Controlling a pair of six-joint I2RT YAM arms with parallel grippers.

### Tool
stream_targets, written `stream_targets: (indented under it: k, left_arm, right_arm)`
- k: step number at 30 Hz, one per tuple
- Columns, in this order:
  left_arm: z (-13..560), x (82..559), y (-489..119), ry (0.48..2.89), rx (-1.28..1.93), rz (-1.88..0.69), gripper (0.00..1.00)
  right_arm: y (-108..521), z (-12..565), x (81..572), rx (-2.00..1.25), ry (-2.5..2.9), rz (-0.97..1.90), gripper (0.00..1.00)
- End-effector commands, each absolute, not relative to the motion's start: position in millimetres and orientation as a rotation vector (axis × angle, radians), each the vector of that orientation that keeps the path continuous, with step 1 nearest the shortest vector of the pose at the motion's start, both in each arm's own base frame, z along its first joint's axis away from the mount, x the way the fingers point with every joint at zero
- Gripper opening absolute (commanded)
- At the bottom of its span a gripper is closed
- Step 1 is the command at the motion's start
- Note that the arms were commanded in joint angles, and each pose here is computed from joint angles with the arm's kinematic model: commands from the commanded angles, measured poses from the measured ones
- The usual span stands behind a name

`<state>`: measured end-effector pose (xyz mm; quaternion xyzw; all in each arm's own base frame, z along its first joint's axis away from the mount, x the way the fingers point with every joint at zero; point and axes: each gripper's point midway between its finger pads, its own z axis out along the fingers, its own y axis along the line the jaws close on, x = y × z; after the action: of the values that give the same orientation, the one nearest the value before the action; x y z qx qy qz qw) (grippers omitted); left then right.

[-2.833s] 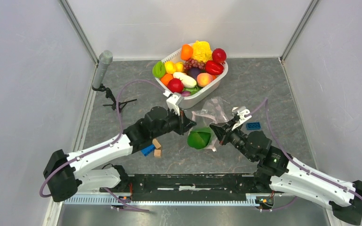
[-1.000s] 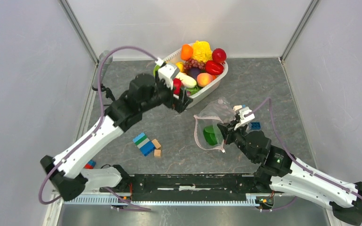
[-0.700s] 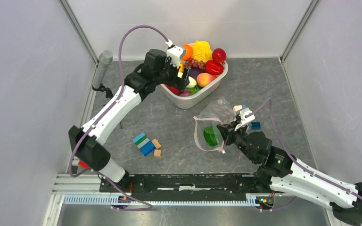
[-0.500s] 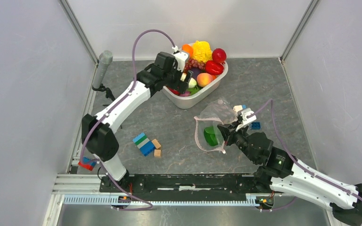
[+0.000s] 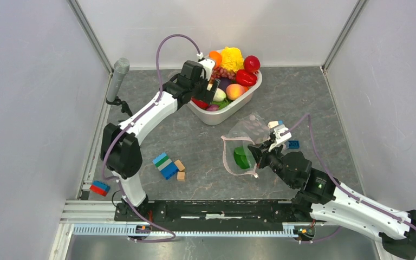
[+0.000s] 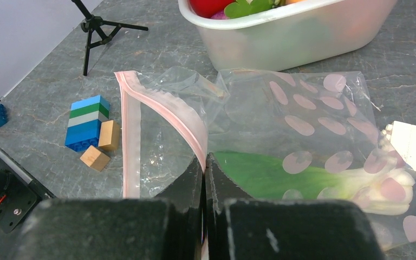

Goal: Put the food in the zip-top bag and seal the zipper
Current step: Pick up the fake vegetable from the bin.

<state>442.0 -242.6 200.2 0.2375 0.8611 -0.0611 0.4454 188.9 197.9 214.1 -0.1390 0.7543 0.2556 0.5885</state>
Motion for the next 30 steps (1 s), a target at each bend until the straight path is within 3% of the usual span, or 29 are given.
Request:
stream_targets:
  k: [1,9,19,30]
  left_arm:
    - [189,459,-244,2.117,0.622,-0.151,1.00]
    - [154,457,-243,2.199,0.632,-0.151,0.99]
    - [176,443,-245,2.168,0.618,-0.215,0.59]
    - [237,399,-247,2.028,0.562,-0.425,0.56]
  right_arm:
    - [201,231,190,-0.301,1.716,0.631,0.03]
    - [204,227,191,-0.319,1.730,0.623,0.04]
    - [202,226,191,-0.300,1.734,0.619,0.04]
    - [208,222,194,-0.278,1.753,0.628,0.04]
